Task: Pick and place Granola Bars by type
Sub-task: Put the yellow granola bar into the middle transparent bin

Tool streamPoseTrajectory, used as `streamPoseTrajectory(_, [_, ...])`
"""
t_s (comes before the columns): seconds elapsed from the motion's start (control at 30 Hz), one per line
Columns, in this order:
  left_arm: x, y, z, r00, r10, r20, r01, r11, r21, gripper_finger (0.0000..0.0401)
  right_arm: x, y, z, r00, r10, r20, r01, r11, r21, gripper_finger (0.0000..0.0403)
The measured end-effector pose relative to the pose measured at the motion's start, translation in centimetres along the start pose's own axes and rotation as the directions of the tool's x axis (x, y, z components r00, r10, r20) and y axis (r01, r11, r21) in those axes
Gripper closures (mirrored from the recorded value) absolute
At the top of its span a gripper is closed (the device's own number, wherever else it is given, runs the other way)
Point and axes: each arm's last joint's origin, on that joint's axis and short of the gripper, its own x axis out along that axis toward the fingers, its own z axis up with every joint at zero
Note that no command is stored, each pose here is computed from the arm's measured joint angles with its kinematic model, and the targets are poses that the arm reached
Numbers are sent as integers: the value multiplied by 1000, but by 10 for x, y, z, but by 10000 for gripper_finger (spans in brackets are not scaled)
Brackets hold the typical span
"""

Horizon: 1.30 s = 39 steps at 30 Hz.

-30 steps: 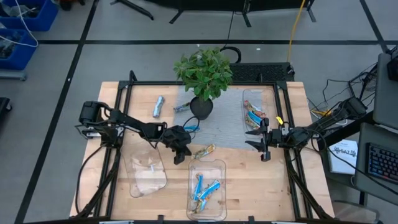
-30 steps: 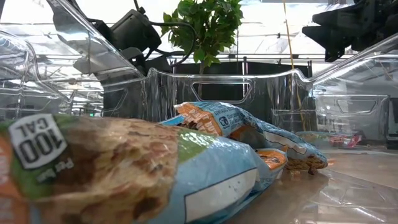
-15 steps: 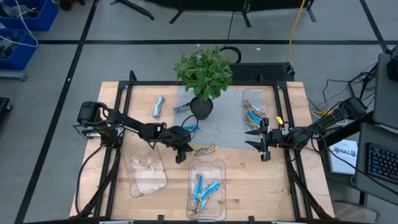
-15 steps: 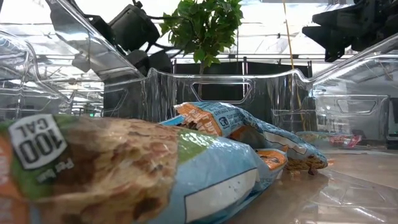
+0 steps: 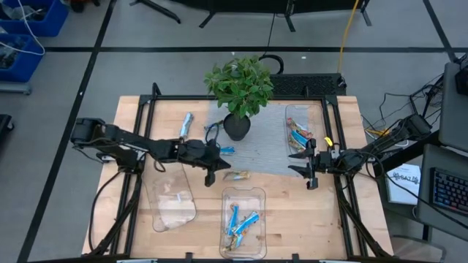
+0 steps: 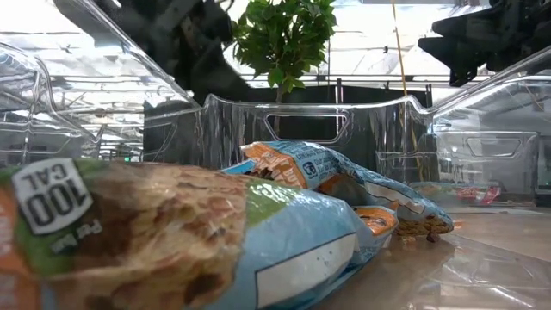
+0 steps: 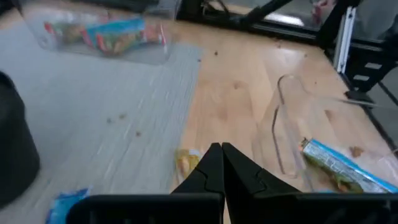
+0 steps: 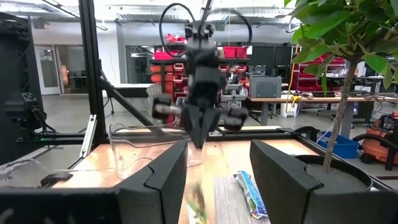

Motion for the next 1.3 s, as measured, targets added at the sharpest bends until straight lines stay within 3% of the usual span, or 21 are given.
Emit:
streamPoseTrajectory(0.2, [-21, -4, 14, 998, 33, 59, -35, 999, 36, 400, 0, 0, 0, 1000, 0, 3, 0, 1000, 1, 236])
streamPoseTrajectory(0.4, [-15, -2, 2, 999, 32, -40, -35, 996, -77, 390, 0, 0, 1, 1000, 0, 5, 0, 1000, 3, 236])
streamPoseTrajectory(0.63, [10, -12, -22, 982, -20, -189, 10, 998, -57, 309, 0, 0, 1, 1000, -1, 5, 1, 1000, 2, 236])
streamPoseTrajectory(0.93, [40, -7, -46, 949, 21, -316, -47, 996, -73, 181, 0, 0, 0, 1000, -1, 5, 1, 1000, 1, 236])
streamPoseTrajectory(1.3, [59, -3, -64, 921, 14, -390, -54, 994, -92, 162, 0, 0, 0, 1000, -1, 5, 1, 1000, 1, 236])
